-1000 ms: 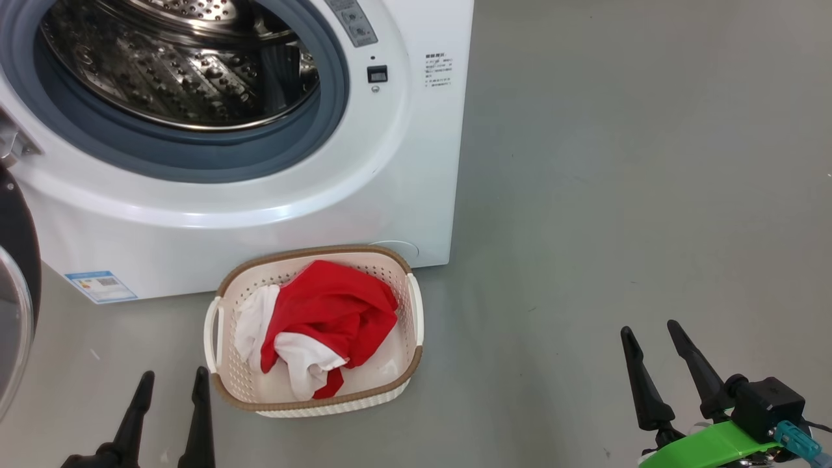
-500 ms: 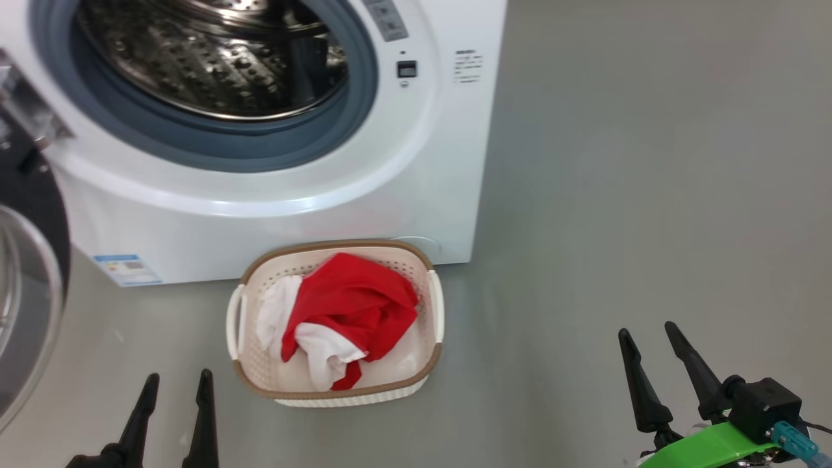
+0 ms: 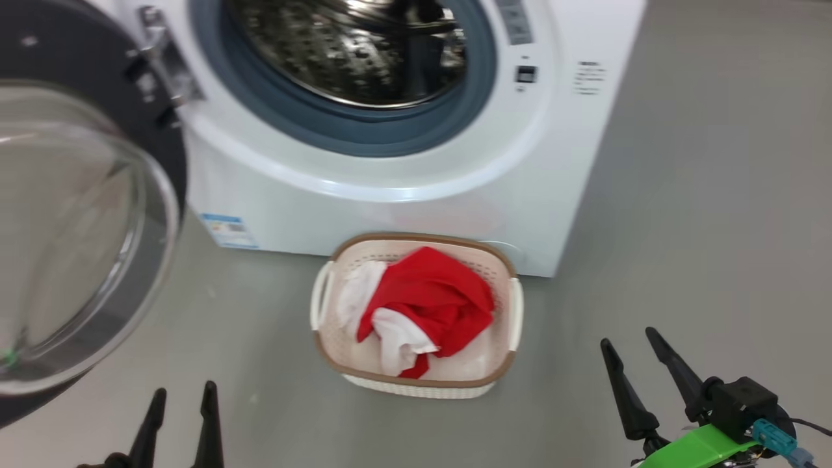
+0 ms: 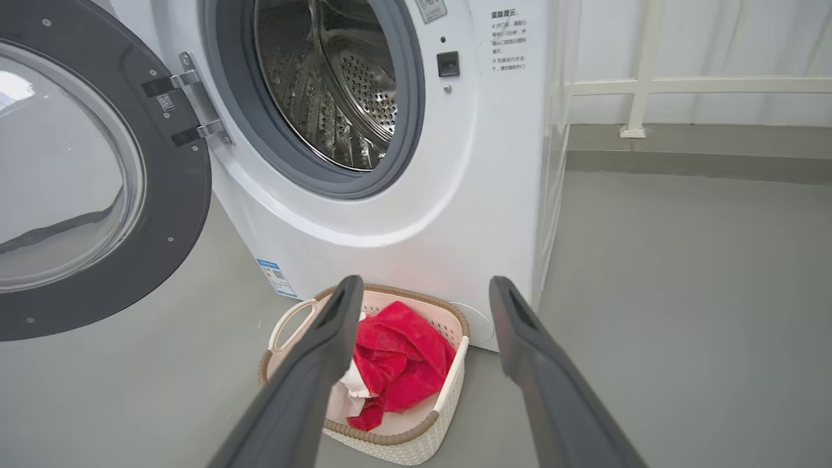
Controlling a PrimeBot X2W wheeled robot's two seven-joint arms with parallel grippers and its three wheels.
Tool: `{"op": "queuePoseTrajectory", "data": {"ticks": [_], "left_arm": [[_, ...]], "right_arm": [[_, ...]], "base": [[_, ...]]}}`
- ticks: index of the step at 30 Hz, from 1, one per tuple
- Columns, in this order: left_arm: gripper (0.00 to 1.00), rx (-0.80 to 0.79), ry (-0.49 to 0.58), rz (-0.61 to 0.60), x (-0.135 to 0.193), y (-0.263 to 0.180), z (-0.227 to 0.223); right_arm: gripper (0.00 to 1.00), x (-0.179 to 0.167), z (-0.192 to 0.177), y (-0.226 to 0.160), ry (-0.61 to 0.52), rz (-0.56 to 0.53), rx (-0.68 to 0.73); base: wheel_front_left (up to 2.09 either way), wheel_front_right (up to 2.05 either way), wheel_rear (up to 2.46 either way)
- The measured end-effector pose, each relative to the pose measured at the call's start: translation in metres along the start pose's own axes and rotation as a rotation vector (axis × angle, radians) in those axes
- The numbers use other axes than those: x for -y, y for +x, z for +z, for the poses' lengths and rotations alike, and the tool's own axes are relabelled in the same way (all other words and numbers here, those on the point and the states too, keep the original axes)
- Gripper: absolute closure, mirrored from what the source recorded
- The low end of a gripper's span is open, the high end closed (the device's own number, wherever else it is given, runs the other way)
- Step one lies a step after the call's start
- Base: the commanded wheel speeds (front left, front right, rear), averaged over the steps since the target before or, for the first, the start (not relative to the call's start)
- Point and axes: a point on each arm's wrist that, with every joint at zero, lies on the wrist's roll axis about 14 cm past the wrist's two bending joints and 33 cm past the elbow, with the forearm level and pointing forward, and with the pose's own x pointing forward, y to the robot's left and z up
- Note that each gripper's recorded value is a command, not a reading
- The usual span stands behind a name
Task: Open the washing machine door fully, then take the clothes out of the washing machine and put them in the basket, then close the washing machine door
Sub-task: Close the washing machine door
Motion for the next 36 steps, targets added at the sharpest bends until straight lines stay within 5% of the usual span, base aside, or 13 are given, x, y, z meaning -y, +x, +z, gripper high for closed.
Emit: {"op": "queuePoseTrajectory", "data": {"ticks": [20,31,32,33,34,36], "left_arm": [[0.0,0.081,-0.054,0.314,-0.076,-0.083,0.017],[0.0,0.111,-0.075,0.36,-0.086,-0.092,0.024],[0.12,0.119,-0.085,0.36,-0.087,-0.092,0.026],[0.78,0.13,-0.097,0.364,-0.088,-0.092,0.029],[1.0,0.146,-0.108,0.365,-0.089,-0.092,0.033],[1.0,0.204,-0.132,0.362,-0.094,-0.092,0.049]], "right_arm": [[0.0,-0.117,-0.029,0.035,-0.024,0.374,-0.101],[0.0,-0.133,-0.026,0.042,-0.04,0.429,-0.098],[0.0,-0.133,-0.026,0.042,-0.039,0.428,-0.098],[0.0,-0.132,-0.026,0.042,-0.038,0.427,-0.097],[0.0,-0.132,-0.025,0.042,-0.037,0.425,-0.096],[0.0,-0.13,-0.023,0.042,-0.035,0.419,-0.091]], "base": [[0.0,0.0,0.0],[0.0,0.0,0.0],[0.0,0.0,0.0],[0.0,0.0,0.0],[0.0,0.0,0.0],[0.0,0.0,0.0]]}}
